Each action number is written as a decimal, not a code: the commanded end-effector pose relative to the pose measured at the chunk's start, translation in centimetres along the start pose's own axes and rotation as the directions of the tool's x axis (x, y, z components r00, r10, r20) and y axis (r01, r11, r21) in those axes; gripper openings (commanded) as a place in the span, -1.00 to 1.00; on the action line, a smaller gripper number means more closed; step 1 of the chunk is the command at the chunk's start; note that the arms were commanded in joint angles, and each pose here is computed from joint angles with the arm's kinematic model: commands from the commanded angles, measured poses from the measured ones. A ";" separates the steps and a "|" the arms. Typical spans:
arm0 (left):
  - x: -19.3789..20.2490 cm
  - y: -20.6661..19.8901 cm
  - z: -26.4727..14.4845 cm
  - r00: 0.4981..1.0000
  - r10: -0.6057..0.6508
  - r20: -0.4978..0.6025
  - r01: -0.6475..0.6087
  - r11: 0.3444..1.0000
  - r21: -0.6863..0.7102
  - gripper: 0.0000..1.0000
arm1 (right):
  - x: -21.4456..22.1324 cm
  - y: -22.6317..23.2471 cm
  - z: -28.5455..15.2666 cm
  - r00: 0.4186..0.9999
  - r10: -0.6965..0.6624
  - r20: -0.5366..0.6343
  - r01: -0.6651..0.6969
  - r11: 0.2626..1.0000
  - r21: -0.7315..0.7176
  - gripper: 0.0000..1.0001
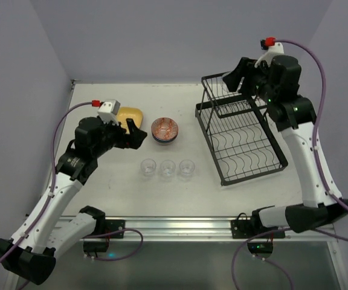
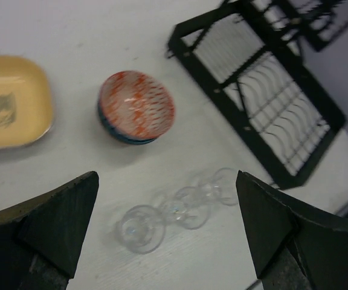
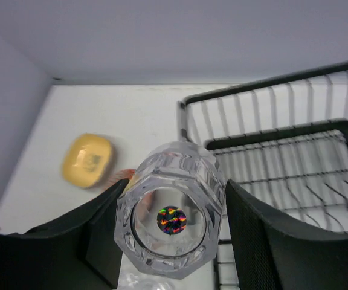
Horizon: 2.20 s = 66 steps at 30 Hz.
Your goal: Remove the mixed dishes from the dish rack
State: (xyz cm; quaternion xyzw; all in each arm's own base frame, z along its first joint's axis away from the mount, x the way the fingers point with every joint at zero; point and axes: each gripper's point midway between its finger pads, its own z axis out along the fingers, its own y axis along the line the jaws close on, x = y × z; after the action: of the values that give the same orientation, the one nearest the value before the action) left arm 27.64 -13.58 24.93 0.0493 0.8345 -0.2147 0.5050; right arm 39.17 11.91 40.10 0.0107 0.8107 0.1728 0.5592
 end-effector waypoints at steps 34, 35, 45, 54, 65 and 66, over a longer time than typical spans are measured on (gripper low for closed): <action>-11.2 -24.9 -10.7 0.918 -0.394 0.040 0.056 0.229 0.972 -0.74 | 5.4 19.5 -15.6 0.984 0.160 0.081 0.051 0.182 -0.982 -0.89; -11.0 -24.9 -9.8 0.922 -0.387 0.019 0.089 0.258 0.962 -0.85 | 5.6 19.6 -15.6 0.985 0.158 0.076 0.047 0.179 -0.983 -0.89; -11.3 -22.8 -6.4 0.911 -0.396 0.113 0.104 0.487 0.867 -1.00 | 6.1 18.9 -14.4 0.984 0.150 0.092 0.048 0.273 -0.961 0.94; -11.8 -13.0 -2.1 0.899 -0.281 0.335 0.151 0.919 0.365 -1.00 | 8.0 15.9 -8.5 0.988 0.149 0.033 -0.059 0.571 -0.819 0.98; 2.6 5.9 -0.5 0.934 0.030 -0.356 -0.188 0.889 -0.418 -1.00 | 12.2 3.8 -5.8 0.997 0.068 -0.033 -0.073 0.972 -0.225 0.98; 3.1 6.1 -0.5 0.924 0.037 -0.381 -0.205 0.888 -0.411 -1.00 | 12.8 3.5 -6.1 0.997 0.058 -0.050 -0.067 0.975 -0.212 0.98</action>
State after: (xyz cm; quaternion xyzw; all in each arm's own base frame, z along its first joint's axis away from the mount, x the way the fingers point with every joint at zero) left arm 31.48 -11.88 24.41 -0.0419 0.8890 -0.0594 0.4521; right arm 29.07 19.53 32.71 -0.0373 0.7684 0.3606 0.5275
